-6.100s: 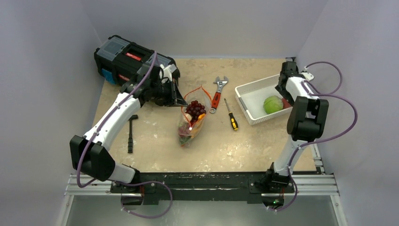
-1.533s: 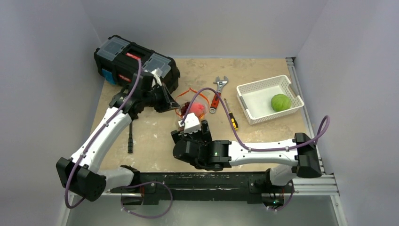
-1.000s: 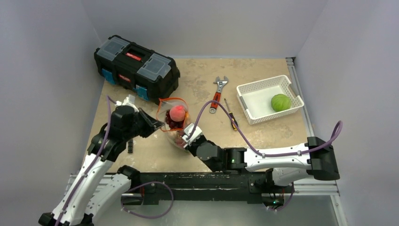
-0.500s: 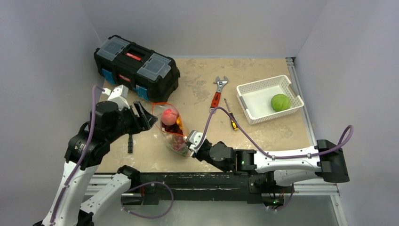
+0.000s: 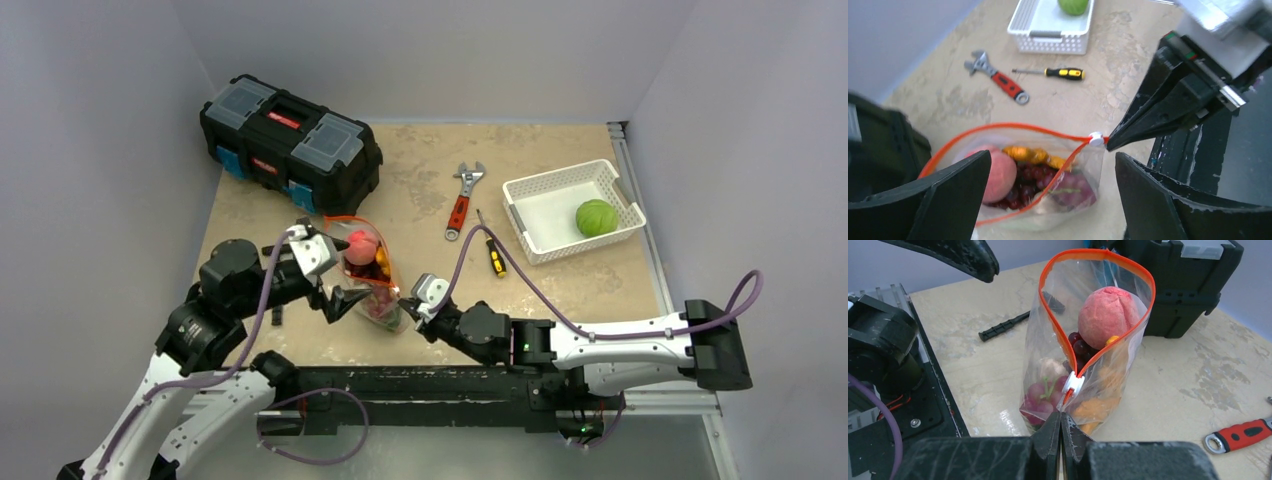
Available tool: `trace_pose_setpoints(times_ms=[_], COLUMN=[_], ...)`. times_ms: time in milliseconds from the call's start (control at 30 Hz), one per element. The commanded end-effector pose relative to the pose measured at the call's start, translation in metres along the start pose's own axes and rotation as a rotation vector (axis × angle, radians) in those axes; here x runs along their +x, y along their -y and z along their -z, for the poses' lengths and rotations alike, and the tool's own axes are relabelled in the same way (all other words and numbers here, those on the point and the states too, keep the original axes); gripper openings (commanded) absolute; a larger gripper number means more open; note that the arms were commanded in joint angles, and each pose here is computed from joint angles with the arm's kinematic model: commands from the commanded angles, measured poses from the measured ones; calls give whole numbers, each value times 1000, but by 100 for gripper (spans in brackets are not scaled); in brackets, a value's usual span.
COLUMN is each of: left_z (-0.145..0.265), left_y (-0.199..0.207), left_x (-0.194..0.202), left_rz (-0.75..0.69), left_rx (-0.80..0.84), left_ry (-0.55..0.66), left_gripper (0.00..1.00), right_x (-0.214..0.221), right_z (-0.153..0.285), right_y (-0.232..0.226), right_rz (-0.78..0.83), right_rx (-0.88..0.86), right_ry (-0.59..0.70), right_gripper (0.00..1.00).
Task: Place the food in the zip-top bag and seal the zipper
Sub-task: Adjust the zipper food storage bag at the center of the board, then zip the zipper food storage bag at the center of the board.
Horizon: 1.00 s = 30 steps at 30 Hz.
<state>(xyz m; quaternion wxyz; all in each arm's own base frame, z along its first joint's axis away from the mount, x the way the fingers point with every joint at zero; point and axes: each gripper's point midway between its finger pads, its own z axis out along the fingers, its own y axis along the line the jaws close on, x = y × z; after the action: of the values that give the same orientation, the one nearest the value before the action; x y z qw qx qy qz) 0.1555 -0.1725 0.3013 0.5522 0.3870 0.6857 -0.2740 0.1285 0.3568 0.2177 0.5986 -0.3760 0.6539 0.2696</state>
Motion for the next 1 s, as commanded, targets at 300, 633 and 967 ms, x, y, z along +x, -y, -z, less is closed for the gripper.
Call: trace_pose_setpoints(times_ms=[300,633,967], left_z=[-59,-69,-65], left_y=[-2,-9,-3], left_x=[20,47,43], left_rz=[-397,-435,-446], left_rx=[230,174,196], left_ry=[-117,-135,-109], left_gripper=[90,64,2], right_x=[-9,-12,-9], right_z=[-8,-7,-2], right_y=[-9,-4,12], right_rz=[-84,-108,-209], right_rx=[-23,5,96], right_ry=[29,40,78], right_gripper=[0,6,57])
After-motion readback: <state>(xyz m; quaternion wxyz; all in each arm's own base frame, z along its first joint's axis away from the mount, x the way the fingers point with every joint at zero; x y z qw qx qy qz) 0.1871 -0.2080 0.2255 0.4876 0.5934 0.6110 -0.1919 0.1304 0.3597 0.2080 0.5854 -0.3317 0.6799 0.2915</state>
